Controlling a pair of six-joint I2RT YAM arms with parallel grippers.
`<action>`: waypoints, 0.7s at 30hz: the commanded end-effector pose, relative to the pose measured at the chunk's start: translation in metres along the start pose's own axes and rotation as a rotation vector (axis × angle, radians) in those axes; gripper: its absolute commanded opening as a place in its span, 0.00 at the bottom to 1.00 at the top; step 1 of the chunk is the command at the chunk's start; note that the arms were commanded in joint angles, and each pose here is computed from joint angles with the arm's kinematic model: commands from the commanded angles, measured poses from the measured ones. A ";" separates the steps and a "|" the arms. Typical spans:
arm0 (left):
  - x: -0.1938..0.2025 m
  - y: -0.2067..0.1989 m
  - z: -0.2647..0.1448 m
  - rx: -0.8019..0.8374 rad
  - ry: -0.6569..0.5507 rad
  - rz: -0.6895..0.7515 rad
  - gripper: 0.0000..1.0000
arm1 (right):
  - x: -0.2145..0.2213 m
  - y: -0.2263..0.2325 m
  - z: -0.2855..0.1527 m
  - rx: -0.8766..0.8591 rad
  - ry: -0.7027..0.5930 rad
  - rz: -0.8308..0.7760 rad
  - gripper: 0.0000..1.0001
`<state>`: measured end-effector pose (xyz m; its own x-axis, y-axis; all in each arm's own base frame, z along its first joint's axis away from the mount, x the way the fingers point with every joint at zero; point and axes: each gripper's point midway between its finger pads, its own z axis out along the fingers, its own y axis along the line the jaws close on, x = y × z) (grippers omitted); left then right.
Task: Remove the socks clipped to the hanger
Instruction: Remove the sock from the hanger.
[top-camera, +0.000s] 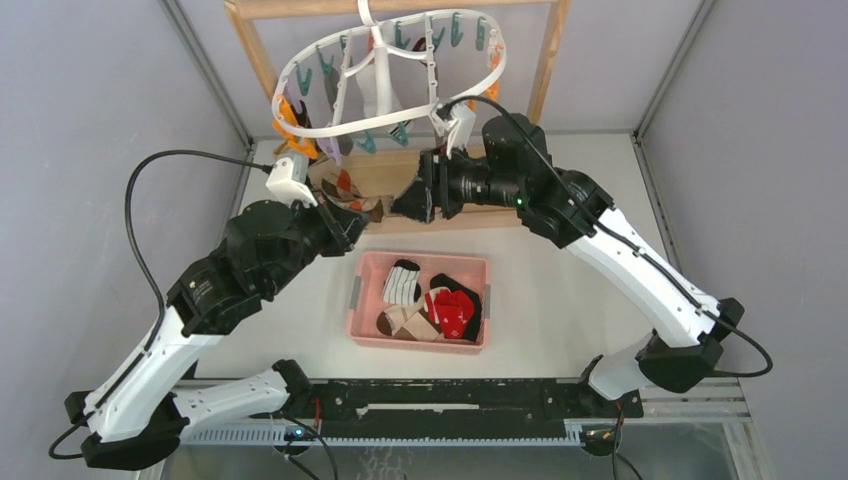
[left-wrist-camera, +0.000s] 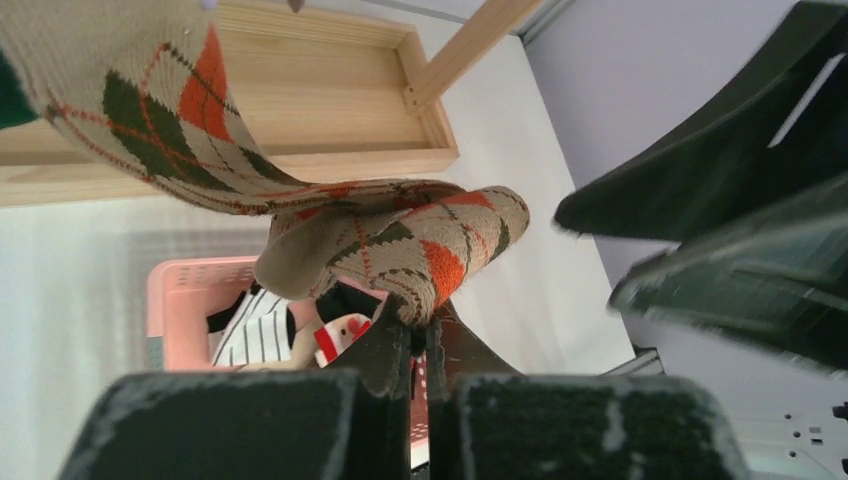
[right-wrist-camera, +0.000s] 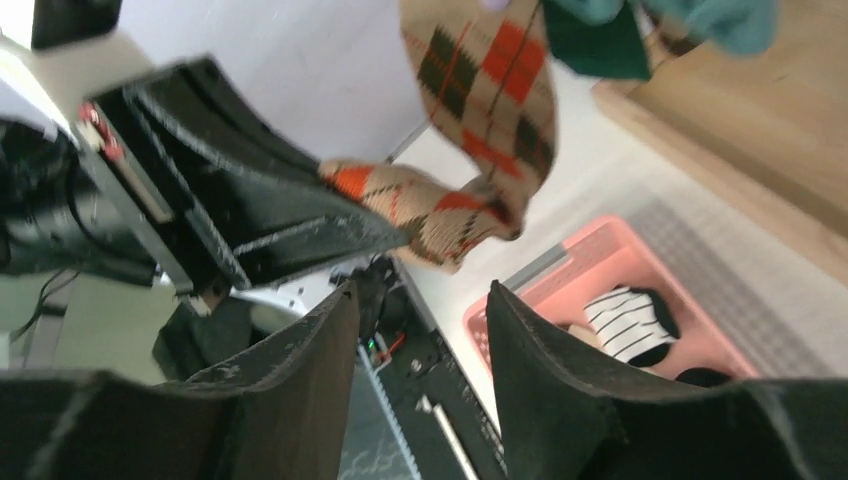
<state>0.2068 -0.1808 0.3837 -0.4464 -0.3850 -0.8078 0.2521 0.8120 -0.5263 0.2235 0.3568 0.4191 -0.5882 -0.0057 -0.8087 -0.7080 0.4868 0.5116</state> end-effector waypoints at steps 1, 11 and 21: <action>-0.018 -0.038 -0.004 0.160 -0.031 -0.016 0.00 | 0.000 0.033 -0.019 -0.223 -0.045 0.028 0.61; 0.004 -0.050 -0.007 0.243 0.071 -0.014 0.00 | -0.004 0.019 -0.032 -0.180 -0.129 -0.201 0.65; 0.028 -0.049 -0.014 0.257 0.188 -0.012 0.00 | -0.002 0.009 -0.044 -0.149 -0.111 -0.445 0.65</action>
<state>0.1827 -0.2216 0.3835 -0.5675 -0.2995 -0.7670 0.4127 0.7026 -0.5797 0.2054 0.3334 0.4110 -0.3568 -0.0775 -0.9310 -0.8817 0.3573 0.3082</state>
